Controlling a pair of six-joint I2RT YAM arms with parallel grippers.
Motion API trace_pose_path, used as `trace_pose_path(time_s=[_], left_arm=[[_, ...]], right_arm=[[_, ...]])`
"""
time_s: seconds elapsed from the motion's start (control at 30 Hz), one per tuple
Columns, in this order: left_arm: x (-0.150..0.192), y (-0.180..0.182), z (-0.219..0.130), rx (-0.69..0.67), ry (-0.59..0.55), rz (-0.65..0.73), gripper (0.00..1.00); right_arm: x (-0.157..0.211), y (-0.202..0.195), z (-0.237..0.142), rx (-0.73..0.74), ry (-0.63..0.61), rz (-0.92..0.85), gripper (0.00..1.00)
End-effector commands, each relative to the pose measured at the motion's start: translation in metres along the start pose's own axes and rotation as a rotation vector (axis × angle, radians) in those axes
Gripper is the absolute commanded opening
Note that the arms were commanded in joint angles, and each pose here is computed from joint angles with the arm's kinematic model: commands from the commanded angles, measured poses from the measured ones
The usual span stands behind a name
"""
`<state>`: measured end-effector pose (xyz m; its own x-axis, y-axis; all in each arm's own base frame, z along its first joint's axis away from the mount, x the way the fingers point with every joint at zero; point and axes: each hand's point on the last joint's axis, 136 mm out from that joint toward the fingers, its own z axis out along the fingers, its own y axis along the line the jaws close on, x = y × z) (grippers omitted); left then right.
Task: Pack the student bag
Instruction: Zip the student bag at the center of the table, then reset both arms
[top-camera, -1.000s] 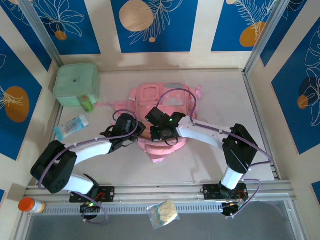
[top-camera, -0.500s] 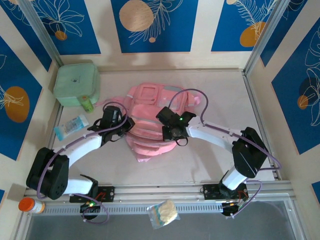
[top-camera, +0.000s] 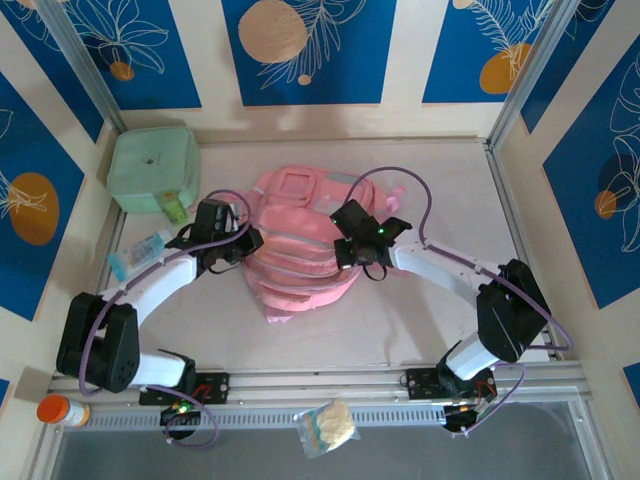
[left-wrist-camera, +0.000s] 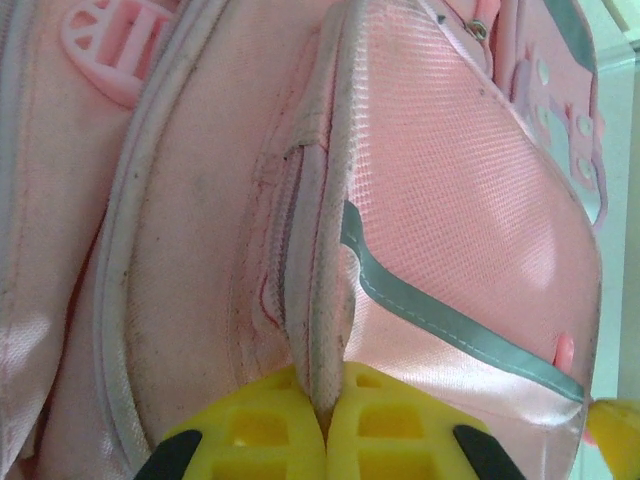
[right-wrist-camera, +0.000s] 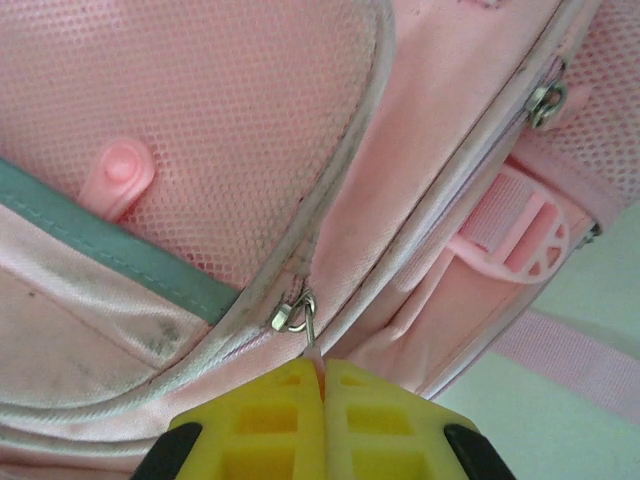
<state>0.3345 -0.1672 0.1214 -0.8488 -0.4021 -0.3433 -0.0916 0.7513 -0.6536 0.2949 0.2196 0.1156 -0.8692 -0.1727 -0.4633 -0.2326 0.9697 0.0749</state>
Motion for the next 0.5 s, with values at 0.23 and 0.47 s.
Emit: trace_pose_path(time_s=[0.23, 0.47], left_arm=[[-0.012, -0.009, -0.014, 0.050, -0.018, 0.078, 0.32], [-0.023, -0.005, -0.071, -0.017, -0.197, 0.180, 0.93]], right_arm=[[-0.002, -0.008, -0.017, 0.015, -0.031, -0.090, 0.24], [-0.017, -0.079, -0.064, 0.171, -0.214, 0.130, 0.58]])
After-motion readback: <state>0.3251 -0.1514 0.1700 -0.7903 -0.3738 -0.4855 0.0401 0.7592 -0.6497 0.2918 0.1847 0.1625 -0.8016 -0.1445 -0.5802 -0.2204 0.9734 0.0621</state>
